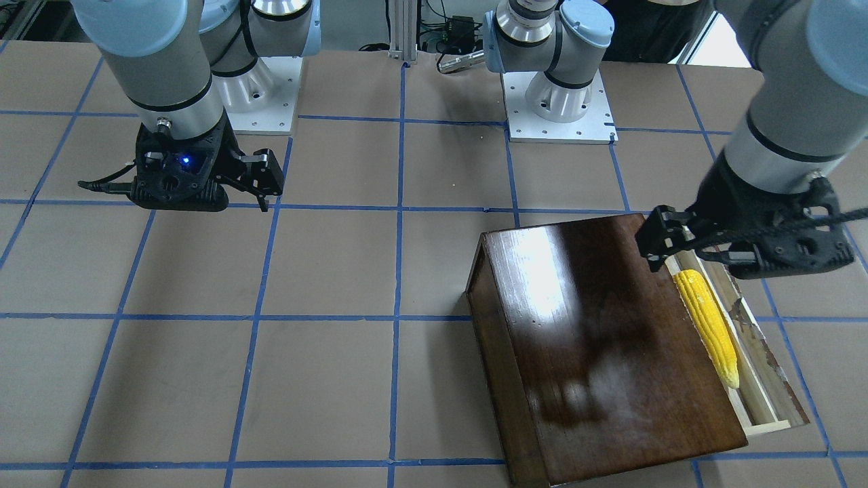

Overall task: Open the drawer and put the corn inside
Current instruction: 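Open the left gripper and raise it above the cabinet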

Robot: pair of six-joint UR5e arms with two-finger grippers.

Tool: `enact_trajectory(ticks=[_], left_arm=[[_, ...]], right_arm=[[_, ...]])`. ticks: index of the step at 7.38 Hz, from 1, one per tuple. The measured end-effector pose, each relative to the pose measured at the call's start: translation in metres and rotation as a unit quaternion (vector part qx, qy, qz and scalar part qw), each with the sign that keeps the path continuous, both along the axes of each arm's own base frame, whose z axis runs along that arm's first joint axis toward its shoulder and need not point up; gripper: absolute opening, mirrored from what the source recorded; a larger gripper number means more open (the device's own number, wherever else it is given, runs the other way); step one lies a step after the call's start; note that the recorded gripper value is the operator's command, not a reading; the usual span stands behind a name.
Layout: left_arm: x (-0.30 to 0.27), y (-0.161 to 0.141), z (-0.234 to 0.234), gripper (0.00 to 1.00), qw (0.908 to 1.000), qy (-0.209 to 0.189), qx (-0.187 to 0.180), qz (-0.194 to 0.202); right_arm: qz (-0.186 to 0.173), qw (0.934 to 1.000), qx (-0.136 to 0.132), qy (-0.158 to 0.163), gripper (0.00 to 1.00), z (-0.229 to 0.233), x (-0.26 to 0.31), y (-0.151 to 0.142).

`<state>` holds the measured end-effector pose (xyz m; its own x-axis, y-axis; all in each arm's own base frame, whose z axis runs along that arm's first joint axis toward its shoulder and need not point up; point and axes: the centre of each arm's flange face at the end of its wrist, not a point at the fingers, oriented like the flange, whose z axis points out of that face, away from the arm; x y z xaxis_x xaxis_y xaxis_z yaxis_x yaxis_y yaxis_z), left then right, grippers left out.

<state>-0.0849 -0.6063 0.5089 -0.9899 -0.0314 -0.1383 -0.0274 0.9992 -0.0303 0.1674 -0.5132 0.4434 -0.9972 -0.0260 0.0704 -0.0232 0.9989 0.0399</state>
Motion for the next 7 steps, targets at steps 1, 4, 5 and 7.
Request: enact_trajectory(ticks=[1, 4, 5, 7], left_arm=[[-0.028, 0.018, 0.007, 1.0, 0.9998, 0.013, 0.006, -0.012], [-0.056, 0.094, 0.021, 1.0, 0.9982, 0.045, 0.034, -0.02], [-0.058, 0.116, 0.02, 1.0, 0.9976, 0.055, 0.039, -0.02], [-0.056, 0.129, 0.026, 1.0, 0.9978, 0.06, 0.01, -0.027]], right_arm=[[0.0, 1.0, 0.0, 0.0, 1.0, 0.0, 0.0, 0.0], [0.0, 1.0, 0.0, 0.001, 1.0, 0.0, 0.0, 0.0], [0.0, 1.0, 0.0, 0.001, 1.0, 0.0, 0.0, 0.0], [0.0, 1.0, 0.0, 0.002, 1.0, 0.0, 0.0, 0.0]])
